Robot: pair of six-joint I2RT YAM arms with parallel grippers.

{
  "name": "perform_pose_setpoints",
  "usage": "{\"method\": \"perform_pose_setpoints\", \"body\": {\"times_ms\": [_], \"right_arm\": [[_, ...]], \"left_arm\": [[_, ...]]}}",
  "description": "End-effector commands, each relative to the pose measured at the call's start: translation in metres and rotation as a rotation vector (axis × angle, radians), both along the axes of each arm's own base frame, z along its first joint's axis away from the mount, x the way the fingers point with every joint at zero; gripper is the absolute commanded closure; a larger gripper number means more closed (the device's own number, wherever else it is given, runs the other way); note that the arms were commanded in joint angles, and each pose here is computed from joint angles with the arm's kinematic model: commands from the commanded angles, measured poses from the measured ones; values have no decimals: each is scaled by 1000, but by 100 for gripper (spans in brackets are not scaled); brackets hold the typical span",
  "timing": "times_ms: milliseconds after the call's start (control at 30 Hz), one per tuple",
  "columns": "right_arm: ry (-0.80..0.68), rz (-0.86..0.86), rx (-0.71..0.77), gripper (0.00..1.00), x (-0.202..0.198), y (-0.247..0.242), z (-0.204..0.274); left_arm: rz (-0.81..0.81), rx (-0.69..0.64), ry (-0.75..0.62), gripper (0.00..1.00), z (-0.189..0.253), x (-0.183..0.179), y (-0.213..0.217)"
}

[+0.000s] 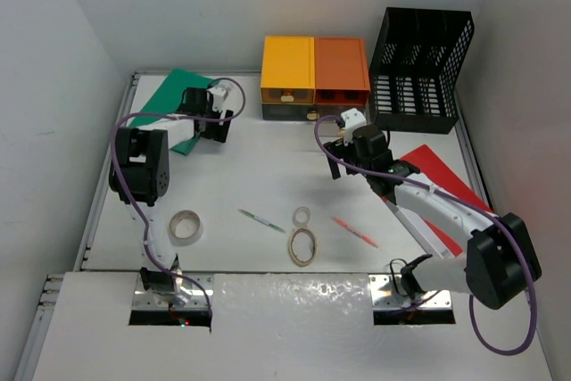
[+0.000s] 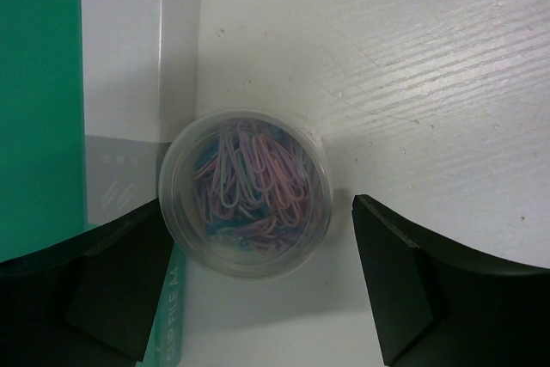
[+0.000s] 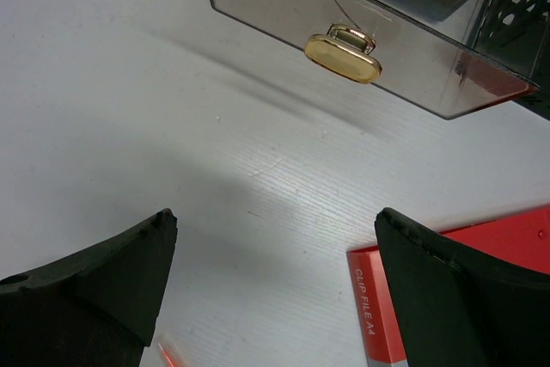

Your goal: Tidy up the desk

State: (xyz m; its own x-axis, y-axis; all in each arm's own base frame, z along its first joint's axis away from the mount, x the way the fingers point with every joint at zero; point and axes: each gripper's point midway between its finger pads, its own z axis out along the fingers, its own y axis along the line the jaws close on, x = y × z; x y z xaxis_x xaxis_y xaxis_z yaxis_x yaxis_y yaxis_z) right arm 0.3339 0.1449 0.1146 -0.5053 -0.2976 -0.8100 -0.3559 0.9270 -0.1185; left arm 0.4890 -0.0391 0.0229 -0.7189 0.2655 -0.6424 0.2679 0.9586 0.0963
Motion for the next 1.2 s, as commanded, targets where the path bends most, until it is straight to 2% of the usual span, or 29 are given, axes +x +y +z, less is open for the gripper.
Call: {"method": "perform_pose_setpoints", "body": {"times_ms": [0,167,433,533,833,900,1000,1133,1167], "right_arm": [[-35,-3,-5,6,4,1,8],[-26,-6,-7,6,5,0,5],[-6,-5,-15,6,4,1,1],[-9,-3,-18,6,4,0,2],[-17,32,-10,5,2,4,7],[-26,71,1,5,0,9,11],[-64,214,34,6,-9,27,22],[-134,449,78,6,-29,52,41],[-127,544,119,6,-41,65,43]], "left_arm": [[18,-10,-80,21,16,20,-2],[21,-12,-109,24,25,24,-2],[8,-38,-128,40,32,26,-7],[-1,-43,-126,58,32,26,-9],[-101,-56,-87,100,34,13,-19],[-147,-59,-97,100,47,7,-23],[-315,-4,-124,100,69,-14,-30],[-599,23,-134,100,97,-69,-48],[-666,8,-146,100,115,-90,-56]]}}
